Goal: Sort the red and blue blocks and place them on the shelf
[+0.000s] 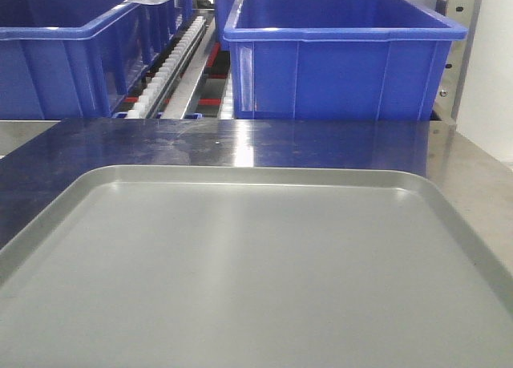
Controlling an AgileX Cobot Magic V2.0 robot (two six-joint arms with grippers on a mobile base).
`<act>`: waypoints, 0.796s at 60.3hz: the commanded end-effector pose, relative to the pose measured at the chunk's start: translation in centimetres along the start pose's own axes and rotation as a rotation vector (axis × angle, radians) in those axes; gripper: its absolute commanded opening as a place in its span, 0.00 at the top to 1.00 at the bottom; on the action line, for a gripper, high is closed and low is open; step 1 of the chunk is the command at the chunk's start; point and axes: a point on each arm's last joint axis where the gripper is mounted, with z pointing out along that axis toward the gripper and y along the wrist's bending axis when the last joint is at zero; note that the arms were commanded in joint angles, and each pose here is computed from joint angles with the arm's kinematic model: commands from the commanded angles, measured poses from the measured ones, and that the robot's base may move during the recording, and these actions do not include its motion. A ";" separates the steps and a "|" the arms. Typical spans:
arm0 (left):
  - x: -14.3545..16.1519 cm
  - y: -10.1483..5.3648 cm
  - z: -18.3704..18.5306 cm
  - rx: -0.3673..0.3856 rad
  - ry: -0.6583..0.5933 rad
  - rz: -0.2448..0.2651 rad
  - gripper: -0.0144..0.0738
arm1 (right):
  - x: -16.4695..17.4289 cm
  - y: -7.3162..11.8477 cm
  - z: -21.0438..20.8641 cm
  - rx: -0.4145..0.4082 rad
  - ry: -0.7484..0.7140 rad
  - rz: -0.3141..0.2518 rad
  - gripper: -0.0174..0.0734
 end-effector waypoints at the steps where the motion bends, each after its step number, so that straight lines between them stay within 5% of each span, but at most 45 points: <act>1: -1.7 -0.3 -0.3 0.022 -0.135 0.009 0.70 | -1.7 0.1 -0.3 0.001 -0.114 -0.008 0.74; 48: -1.2 -0.2 0.0 0.023 -0.140 0.013 0.70 | -1.7 0.1 -0.3 0.001 -0.114 -0.008 0.74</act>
